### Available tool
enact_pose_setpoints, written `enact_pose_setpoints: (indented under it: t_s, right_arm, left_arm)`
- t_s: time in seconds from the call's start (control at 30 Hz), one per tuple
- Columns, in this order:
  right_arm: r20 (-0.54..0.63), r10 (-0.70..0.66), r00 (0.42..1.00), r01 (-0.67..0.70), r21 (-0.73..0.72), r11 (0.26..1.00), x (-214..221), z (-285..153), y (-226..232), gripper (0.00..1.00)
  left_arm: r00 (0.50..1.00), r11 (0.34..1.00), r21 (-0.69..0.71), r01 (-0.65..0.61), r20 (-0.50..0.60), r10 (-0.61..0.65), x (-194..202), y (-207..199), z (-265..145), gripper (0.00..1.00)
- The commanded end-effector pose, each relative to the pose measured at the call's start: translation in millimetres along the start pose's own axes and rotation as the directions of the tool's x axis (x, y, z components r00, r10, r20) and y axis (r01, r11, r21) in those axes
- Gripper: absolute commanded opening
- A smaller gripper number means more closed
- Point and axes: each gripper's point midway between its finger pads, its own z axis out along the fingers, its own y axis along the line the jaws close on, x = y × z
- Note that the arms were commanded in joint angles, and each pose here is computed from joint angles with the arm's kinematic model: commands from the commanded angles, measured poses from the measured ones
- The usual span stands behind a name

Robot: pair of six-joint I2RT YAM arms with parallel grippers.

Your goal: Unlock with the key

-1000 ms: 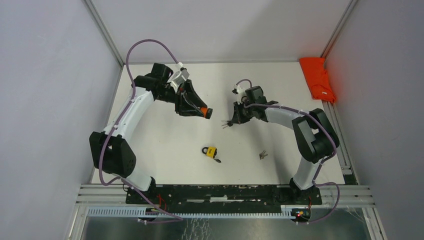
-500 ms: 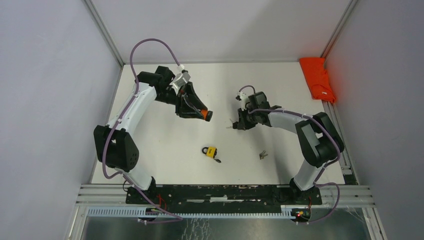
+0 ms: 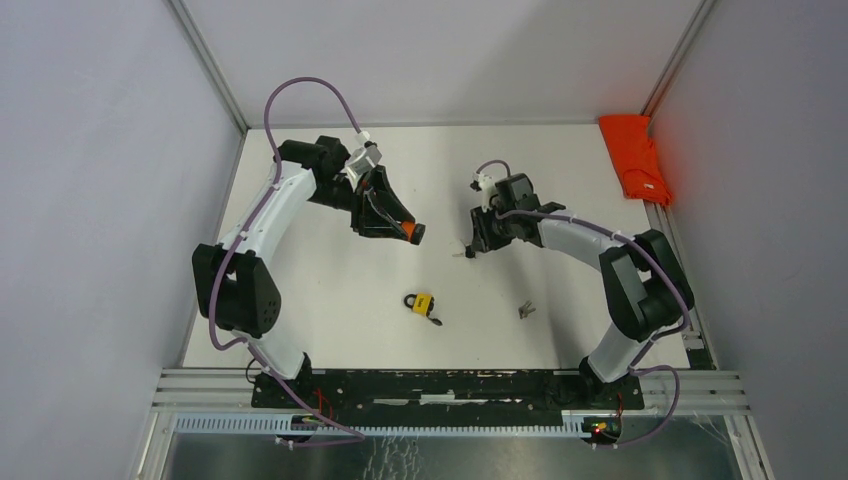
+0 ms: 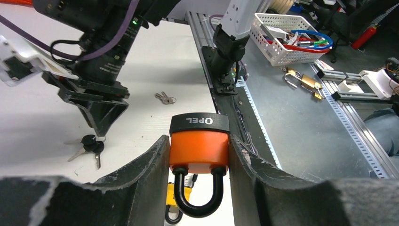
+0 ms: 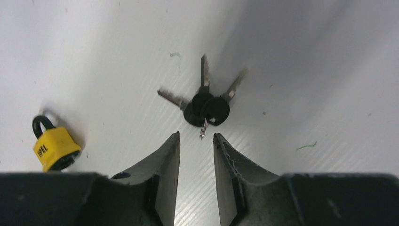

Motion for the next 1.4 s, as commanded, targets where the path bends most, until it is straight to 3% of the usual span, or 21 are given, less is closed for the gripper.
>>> enact_pose_setpoints:
  t_s: [0.0,0.67,1.03,1.17,1.3,1.37]
  right_arm:
    - [0.036,0.008,0.999,-0.01,0.056,0.998,-30.3,1.4,-6.0,0.36]
    - [-0.122,-0.03,0.992,0.07,0.337,0.939,-12.0,22.7,-25.3,0.37]
    - [-0.168,-0.027,0.985,0.085,0.347,0.934,-1.8,29.9,-30.3,0.35]
    - [-0.178,-0.028,0.984,0.091,0.355,0.93,1.3,32.2,-33.1,0.3]
    - [-0.18,-0.026,0.983,0.091,0.365,0.927,1.1,32.4,-35.3,0.13]
    - [-0.177,-0.024,0.984,0.089,0.373,0.924,0.7,31.2,-36.4,0.09]
  left_arm:
    - [0.988,0.994,0.029,-0.101,0.118,0.097,-35.5,-10.9,3.8,0.02]
    - [0.988,0.994,0.029,-0.103,0.121,0.098,-37.3,-8.8,3.6,0.02]
    - [0.988,0.995,0.031,-0.094,0.127,0.089,-36.8,-7.4,3.8,0.02]
    - [0.988,0.995,0.031,-0.094,0.127,0.09,-36.6,-7.5,3.8,0.02]
    - [0.988,0.995,0.031,-0.091,0.128,0.086,-36.2,-6.6,3.8,0.02]
    - [0.988,0.995,0.031,-0.091,0.127,0.086,-36.0,-6.6,3.9,0.02]
